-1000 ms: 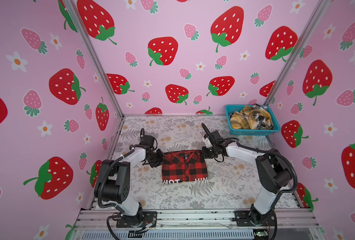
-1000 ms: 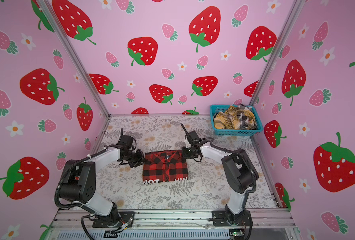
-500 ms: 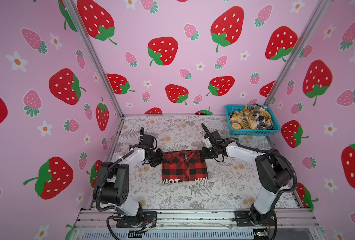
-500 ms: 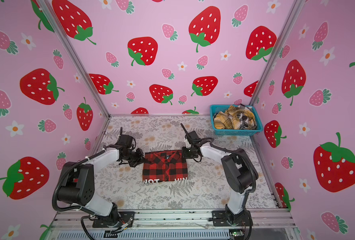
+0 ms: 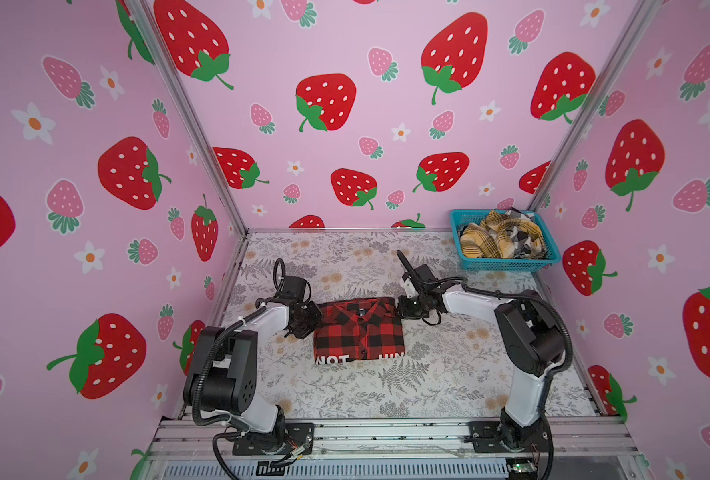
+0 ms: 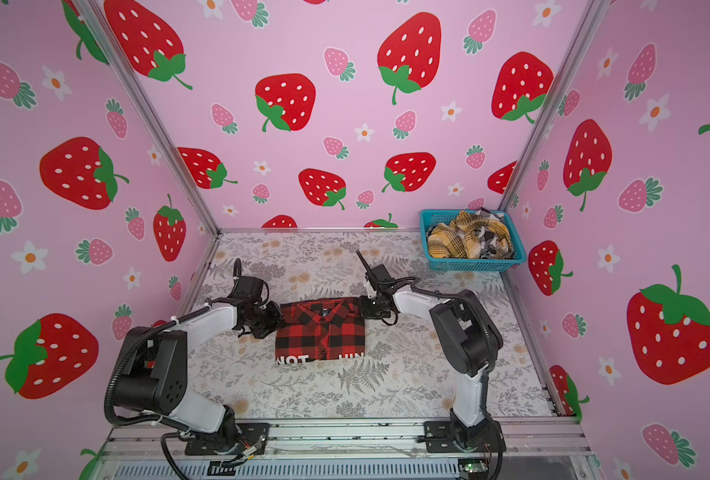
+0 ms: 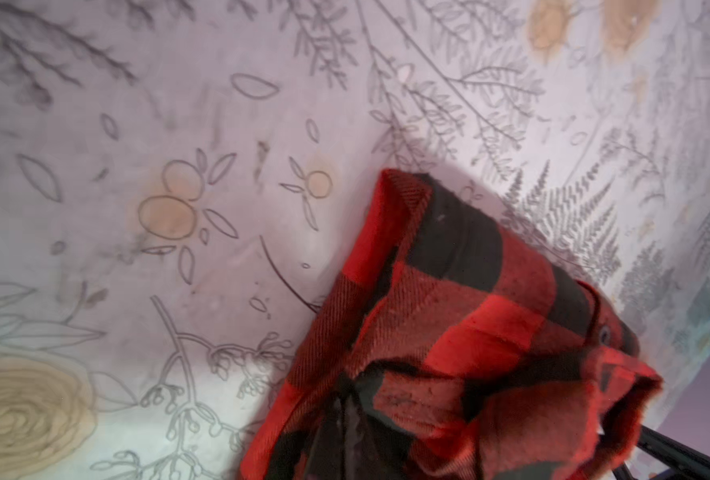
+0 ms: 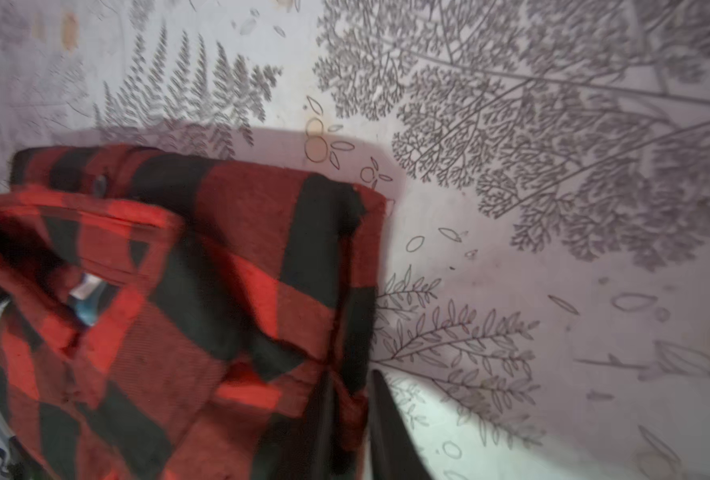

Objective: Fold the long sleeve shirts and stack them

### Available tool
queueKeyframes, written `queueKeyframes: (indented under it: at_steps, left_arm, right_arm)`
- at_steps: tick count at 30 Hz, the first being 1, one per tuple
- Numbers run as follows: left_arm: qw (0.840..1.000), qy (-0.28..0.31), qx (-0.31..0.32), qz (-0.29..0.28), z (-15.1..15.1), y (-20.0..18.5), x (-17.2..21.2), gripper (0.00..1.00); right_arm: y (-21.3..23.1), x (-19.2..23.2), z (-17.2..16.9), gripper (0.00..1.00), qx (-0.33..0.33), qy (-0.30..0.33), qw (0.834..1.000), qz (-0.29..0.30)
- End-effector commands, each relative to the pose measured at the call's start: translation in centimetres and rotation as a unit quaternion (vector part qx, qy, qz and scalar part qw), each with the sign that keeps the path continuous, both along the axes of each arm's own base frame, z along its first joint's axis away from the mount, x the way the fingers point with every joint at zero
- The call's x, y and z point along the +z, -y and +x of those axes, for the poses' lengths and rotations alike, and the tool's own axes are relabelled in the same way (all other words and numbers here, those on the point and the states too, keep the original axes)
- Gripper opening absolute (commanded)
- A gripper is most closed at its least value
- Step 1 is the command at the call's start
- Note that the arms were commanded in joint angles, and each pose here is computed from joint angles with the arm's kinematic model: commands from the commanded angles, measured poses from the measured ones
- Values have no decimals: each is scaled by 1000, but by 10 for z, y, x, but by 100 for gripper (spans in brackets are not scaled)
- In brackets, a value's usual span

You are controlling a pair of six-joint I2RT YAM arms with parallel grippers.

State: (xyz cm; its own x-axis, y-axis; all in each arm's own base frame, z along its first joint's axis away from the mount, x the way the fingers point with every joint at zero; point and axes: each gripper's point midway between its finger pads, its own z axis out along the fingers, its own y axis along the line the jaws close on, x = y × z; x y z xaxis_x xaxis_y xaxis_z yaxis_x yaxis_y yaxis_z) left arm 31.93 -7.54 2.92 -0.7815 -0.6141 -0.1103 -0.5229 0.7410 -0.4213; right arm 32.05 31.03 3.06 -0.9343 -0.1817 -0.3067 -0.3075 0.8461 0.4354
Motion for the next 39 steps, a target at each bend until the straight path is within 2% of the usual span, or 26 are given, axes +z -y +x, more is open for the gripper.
queueKeyframes:
  at_steps: [1, 5, 10, 13, 15, 17, 18, 20, 22, 25, 31, 35, 39]
  left_arm:
    - [998, 18, 47, 49, 4, -25, 0, 0]
    - [998, 15, 45, 46, 3, -24, -2, 0]
    - [998, 14, 51, 38, 5, -23, -8, 0]
    - [999, -8, 49, 16, 4, -19, -6, 0]
    - [998, -1, 62, 20, 3, -23, 7, 24]
    - [997, 11, 73, 33, 1, -29, 26, 42]
    - [996, 16, 80, 45, -1, -34, 36, 48]
    - [995, 22, 80, 50, -6, -36, 53, 51]
    - [996, 21, 72, 46, -12, -30, 63, 51]
    - [998, 19, 56, 17, -19, -11, 66, 41]
    - [999, -9, 27, -38, -21, 24, 36, 20]
    - [999, -37, 24, -29, -16, 21, 15, 10]
    - [998, -52, 39, -9, -14, 6, 1, 7]
  right_arm:
    - [-9, 18, 8, 46, 0, 20, 1000, 13]
    - [-7, 39, 12, 58, -6, 45, 999, 7]
    - [-14, 58, 16, 62, 4, 70, 998, 3]
    - [-29, 62, 16, 60, 26, 75, 997, -7]
    - [-45, 68, 13, 55, 46, 83, 996, -3]
    - [-58, 70, 7, 52, 57, 85, 995, 3]
    - [-65, 72, 4, 49, 62, 86, 994, 7]
    - [-76, 70, -1, 47, 69, 84, 994, 12]
    - [-84, 64, -3, 46, 76, 81, 994, 6]
    - [-92, 55, 1, 45, 77, 76, 994, 0]
    - [-105, 33, 6, 34, 83, 55, 995, -3]
    - [-106, 12, 7, 33, 84, 39, 995, -19]
    - [-106, 10, 7, 33, 85, 36, 995, -20]
